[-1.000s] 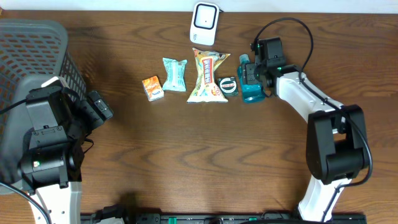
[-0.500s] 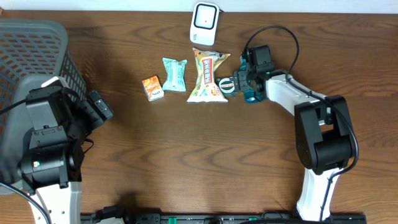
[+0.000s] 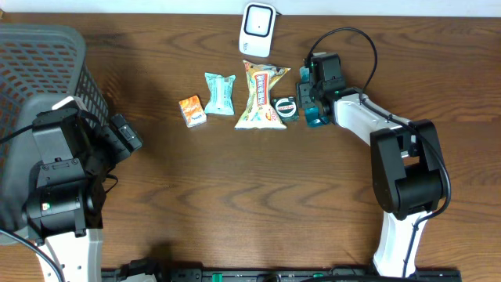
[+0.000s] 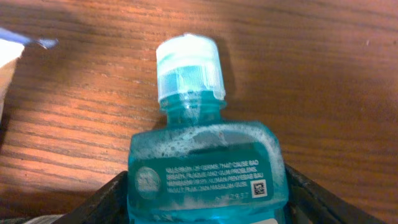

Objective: Scan the item barcode

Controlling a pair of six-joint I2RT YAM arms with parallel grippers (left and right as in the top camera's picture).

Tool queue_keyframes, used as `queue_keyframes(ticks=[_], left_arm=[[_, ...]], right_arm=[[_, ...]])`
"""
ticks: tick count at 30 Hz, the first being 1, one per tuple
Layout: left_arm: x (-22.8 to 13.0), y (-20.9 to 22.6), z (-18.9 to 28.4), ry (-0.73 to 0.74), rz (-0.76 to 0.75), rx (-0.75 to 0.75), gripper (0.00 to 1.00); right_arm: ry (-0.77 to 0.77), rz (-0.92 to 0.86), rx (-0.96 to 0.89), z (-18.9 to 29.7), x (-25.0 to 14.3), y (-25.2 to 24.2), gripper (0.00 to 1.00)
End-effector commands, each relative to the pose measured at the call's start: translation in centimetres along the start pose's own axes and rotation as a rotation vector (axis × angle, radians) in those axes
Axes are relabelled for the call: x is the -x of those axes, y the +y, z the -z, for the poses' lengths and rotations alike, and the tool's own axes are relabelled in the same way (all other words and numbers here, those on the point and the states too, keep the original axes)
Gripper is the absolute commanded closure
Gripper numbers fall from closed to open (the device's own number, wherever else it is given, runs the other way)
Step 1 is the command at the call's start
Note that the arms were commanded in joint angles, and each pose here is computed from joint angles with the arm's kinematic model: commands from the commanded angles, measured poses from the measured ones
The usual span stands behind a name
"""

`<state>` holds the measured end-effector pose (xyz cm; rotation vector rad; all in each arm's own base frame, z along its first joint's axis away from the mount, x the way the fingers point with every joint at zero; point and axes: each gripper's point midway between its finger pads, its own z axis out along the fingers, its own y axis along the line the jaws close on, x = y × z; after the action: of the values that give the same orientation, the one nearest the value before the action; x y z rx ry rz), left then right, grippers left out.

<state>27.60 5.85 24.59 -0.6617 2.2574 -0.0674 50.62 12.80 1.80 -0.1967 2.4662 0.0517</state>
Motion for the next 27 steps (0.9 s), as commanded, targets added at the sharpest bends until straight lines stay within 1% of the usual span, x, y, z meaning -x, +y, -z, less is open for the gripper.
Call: queue_keyframes(ticks=[1,2,3,12,14,18,19,22,25,27], left_arm=[[0.3,0.3,0.1,-0.008,0.013,0.015,0.02],[0.3,0.3,0.1,-0.008,0.013,0.015,0.02],[0.3,0.3,0.1,-0.008,0.013,0.015,0.02],[0.3,0.3,0.1,-0.008,0.013,0.015,0.02],[0.3,0.3,0.1,-0.008,0.013,0.015,0.02],[0.3,0.3,0.1,-0.008,0.013,0.015,0.02],[0.3,0.3,0.1,-0.008,0.013,0.015,0.02],[0.3,0.3,0.1,-0.008,0.013,0.015,0.02],[0.3,0.3,0.1,-0.008,0.013,0.015,0.02],[0.3,0.3,0.1,-0.008,0.013,0.015,0.02]], right_arm=[[0.029,0.014,0.011,-1.2,-1.4,0.5,0.27],[0.027,0.014,0.021,-1.3,-1.5,0.7,0.25],[0.028,0.014,0.026,-1.5,-1.5,0.8,0.24],[-0.011,0.011,0.028,-1.9,-0.8,0.8,0.25],[-0.022,0.01,0.028,-1.9,-0.5,0.9,0.3],[-0.055,0.006,0.032,-1.9,0.3,0.9,0.5],[-0.062,0.0,0.033,-1.8,0.6,1.0,0.52],[-0.08,-0.022,0.035,-1.7,1.3,1.0,0.53],[-0.099,-0.027,0.038,-1.5,2.3,1.1,0.58],[-0.118,-0.029,0.039,-1.2,3.2,1.2,0.57]])
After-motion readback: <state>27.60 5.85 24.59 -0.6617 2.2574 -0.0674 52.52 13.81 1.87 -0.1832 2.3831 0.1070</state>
